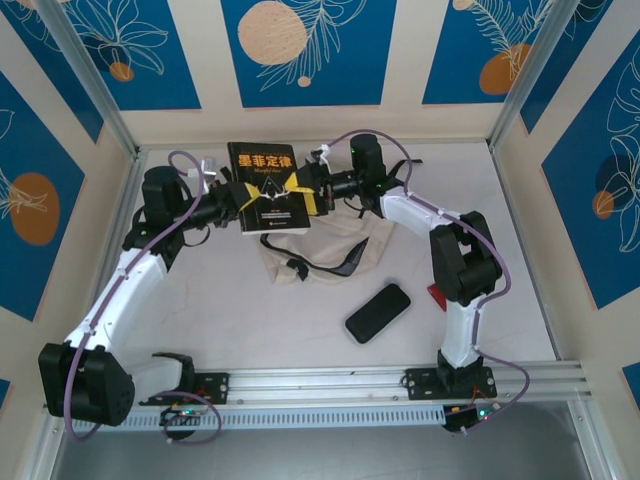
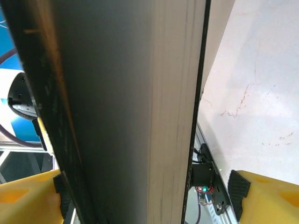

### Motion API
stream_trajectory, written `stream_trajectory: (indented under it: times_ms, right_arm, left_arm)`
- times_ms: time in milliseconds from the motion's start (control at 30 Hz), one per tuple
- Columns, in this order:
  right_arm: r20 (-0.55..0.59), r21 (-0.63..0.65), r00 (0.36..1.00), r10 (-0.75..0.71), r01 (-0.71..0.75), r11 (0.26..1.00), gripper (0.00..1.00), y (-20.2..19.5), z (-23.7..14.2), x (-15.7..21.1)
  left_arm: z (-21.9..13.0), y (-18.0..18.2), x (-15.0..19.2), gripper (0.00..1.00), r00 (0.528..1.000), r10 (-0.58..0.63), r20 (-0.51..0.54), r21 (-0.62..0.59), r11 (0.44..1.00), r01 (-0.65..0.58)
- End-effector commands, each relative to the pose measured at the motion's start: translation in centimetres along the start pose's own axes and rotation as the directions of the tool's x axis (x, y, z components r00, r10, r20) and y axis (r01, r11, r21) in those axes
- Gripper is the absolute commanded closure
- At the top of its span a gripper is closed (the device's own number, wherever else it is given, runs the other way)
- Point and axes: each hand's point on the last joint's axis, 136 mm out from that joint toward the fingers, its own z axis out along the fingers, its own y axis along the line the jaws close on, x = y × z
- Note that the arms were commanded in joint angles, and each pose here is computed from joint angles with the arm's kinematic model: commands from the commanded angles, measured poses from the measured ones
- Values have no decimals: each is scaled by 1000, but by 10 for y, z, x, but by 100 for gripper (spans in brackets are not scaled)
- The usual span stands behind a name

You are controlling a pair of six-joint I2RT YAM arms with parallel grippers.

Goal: Pack the student bag

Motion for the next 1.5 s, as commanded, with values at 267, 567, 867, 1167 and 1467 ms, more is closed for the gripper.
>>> stream_trajectory:
  times_ms: [267, 567, 867, 1167, 1467]
  right_arm:
    - [10, -68, 999, -51, 51, 996, 37, 45, -13, 6]
    - [16, -63, 1000, -23, 24, 998, 12, 36, -10, 3]
    - [19, -82, 1000, -8, 10, 997, 32, 39, -15, 3]
    - [186, -76, 982, 15, -1, 997, 92, 47, -30, -15]
    - [460, -87, 885, 73, -37, 995, 95, 35, -55, -63]
  left_arm:
    - [5, -34, -4, 96, 997, 78, -8, 108, 991, -77]
    - [10, -38, -5, 96, 996, 85, -17, 126, 989, -82]
    - [16, -25, -7, 95, 997, 75, -12, 85, 994, -74]
    - [13, 0, -11, 56, 998, 2, 68, -17, 1000, -1]
    - [17, 16, -13, 6, 957, -122, 265, 4, 992, 126]
